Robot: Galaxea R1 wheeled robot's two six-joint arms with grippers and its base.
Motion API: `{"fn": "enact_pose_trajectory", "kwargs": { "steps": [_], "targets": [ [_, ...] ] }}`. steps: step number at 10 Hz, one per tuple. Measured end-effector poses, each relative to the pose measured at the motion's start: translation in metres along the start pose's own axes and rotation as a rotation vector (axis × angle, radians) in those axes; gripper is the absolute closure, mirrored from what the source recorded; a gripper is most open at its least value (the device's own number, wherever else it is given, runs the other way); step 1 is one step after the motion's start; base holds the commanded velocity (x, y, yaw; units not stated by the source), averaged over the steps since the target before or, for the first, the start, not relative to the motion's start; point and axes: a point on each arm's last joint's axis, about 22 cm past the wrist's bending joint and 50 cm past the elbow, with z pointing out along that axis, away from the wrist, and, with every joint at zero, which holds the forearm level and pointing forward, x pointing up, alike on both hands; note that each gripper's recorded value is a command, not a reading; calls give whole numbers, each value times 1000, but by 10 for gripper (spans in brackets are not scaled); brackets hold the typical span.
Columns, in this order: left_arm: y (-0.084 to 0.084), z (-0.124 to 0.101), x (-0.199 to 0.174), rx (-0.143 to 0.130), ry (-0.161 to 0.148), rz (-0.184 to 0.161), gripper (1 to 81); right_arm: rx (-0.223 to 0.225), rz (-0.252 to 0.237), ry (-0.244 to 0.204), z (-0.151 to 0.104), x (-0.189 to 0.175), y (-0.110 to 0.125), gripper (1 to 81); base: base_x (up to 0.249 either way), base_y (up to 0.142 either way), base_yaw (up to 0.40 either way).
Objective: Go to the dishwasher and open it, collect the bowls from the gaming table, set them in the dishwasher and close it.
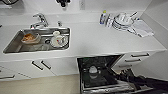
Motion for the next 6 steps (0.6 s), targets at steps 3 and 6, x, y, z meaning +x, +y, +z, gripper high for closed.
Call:
{"fn": "enact_pose_trajectory", "kwargs": {
  "steps": [3, 6],
  "targets": [
    [7, 10, 2, 24, 1, -36, 10, -100, 6, -89, -52, -20, 45, 10, 0, 0, 0],
    [-12, 9, 8, 79, 11, -103, 10, -243, 70, -214, -120, -106, 116, 10, 0, 0, 0]
  ]
}}
